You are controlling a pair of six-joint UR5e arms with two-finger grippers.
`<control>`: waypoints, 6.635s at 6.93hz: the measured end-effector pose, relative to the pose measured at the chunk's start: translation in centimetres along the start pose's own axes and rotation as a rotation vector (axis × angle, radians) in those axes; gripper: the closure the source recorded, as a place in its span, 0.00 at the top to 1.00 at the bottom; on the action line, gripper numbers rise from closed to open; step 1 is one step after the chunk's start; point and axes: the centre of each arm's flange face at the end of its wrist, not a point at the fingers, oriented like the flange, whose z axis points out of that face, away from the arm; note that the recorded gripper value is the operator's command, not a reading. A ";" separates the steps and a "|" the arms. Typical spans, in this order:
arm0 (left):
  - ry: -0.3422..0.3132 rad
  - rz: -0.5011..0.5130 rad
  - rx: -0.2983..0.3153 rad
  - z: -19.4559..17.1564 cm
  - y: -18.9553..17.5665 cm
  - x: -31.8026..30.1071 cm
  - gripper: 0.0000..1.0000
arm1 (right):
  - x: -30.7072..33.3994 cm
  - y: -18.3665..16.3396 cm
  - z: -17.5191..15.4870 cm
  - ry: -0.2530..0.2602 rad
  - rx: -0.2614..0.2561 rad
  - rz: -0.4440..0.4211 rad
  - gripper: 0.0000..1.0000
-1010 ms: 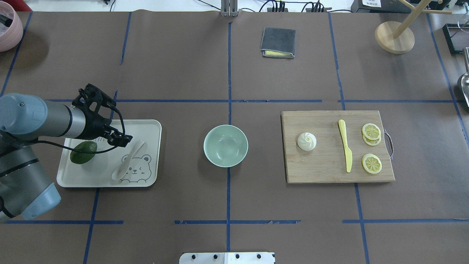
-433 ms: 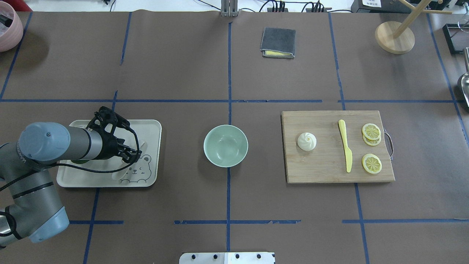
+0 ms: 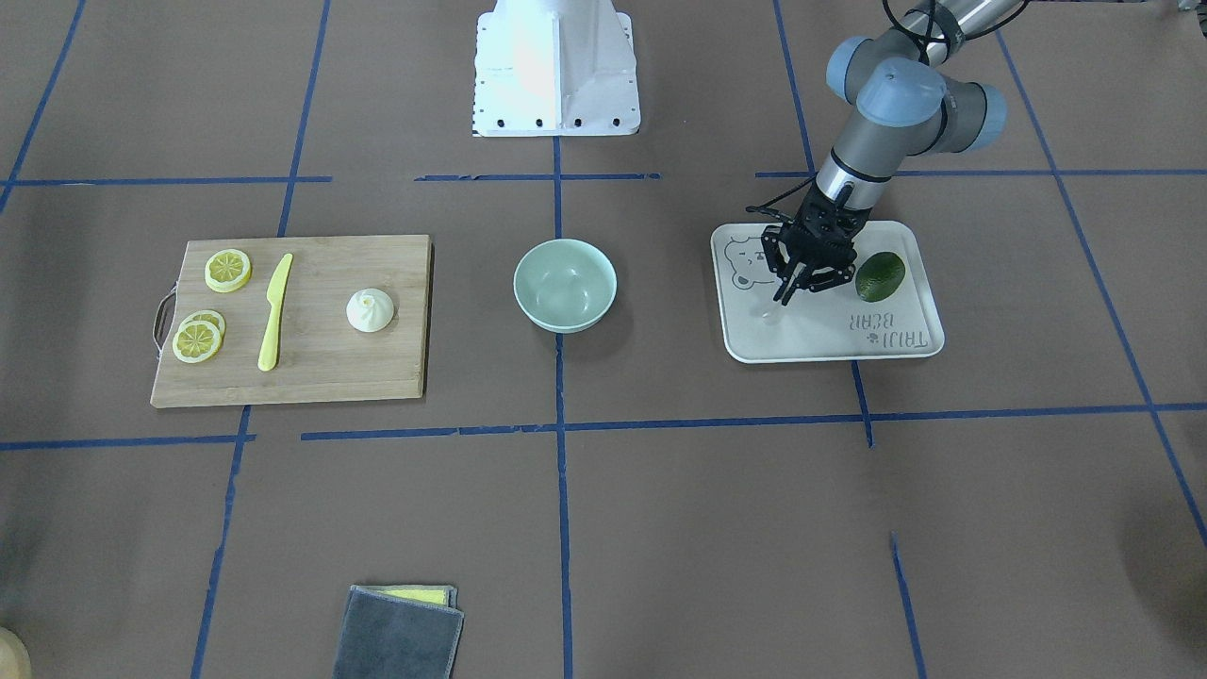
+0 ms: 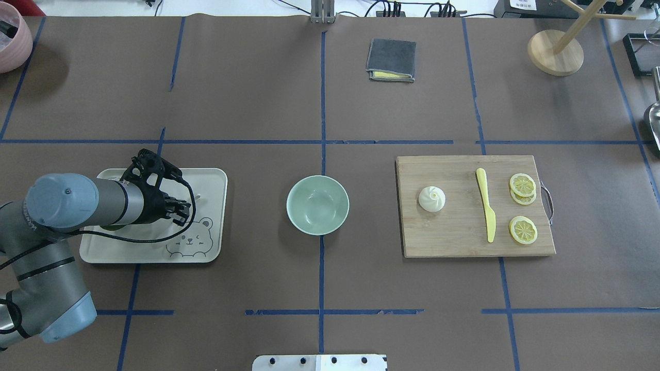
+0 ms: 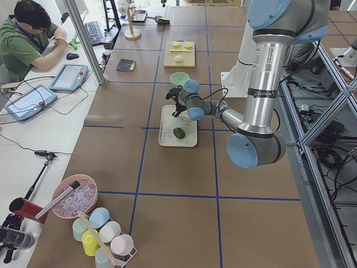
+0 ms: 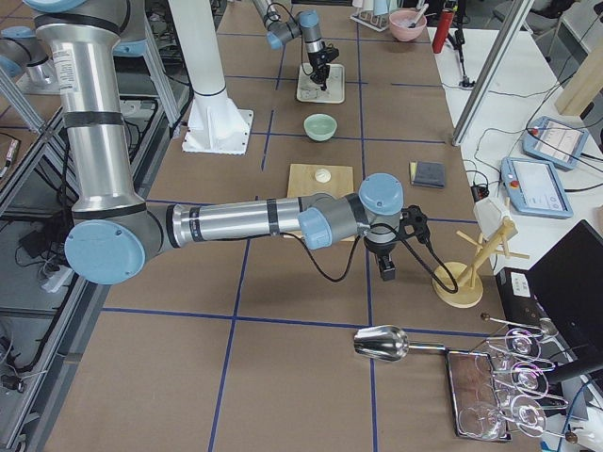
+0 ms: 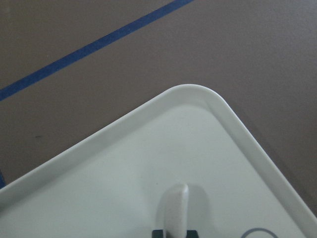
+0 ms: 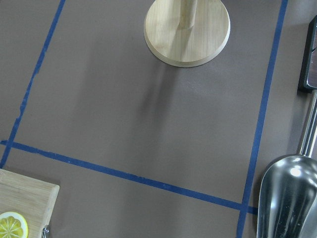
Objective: Put spoon and bun in bowl
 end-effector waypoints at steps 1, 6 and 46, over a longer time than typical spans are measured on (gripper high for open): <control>0.005 0.000 0.008 -0.4 -0.2 0.1 0.00 | 0.0 0.0 0.0 0.000 0.000 0.000 1.00; -0.045 -0.510 0.041 -1.6 -12.3 9.8 0.00 | -0.1 -0.1 -0.1 0.000 0.001 0.000 1.00; -0.109 -0.283 -0.352 -26.5 8.1 -47.4 1.00 | -72.0 3.6 16.0 0.120 0.055 0.106 0.36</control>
